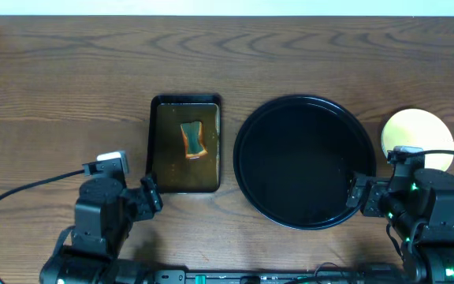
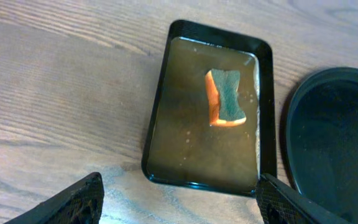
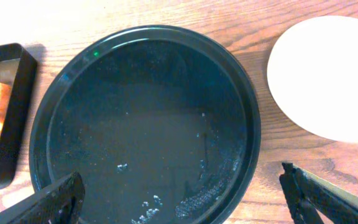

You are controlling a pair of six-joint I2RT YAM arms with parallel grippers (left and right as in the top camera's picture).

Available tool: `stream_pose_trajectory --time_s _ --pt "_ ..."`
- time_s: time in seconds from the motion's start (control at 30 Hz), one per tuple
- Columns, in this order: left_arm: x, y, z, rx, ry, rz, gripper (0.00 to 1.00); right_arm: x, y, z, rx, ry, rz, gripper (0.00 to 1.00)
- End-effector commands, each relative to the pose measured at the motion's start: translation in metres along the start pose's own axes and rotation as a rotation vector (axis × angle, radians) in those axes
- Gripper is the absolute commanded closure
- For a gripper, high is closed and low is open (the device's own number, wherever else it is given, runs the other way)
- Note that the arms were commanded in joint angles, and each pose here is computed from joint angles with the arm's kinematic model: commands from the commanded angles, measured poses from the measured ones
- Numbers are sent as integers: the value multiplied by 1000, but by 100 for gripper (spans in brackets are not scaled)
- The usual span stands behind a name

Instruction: Clean dirty plates on tray and stack at the side

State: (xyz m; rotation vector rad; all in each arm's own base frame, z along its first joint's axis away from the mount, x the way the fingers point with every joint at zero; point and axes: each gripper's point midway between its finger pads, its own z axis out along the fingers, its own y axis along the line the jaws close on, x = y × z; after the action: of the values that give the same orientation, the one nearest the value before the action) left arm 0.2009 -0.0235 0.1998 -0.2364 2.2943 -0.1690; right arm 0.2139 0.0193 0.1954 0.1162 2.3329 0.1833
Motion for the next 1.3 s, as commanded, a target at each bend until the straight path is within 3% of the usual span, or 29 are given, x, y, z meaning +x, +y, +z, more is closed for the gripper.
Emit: stream_pose_trajectory --time_s 0.0,0.73,0.97,1.27 --pt "1 2 1 -9 -3 -6 21 4 -1 2 6 11 11 1" --pt "1 2 1 -10 -3 -6 20 1 -9 -1 52 -17 -32 1" --pt "1 2 1 -10 -3 -6 20 -26 -4 -8 20 -296 -92 1" --pt "1 2 1 -10 -3 -6 20 -34 1 -10 -34 -621 -124 1"
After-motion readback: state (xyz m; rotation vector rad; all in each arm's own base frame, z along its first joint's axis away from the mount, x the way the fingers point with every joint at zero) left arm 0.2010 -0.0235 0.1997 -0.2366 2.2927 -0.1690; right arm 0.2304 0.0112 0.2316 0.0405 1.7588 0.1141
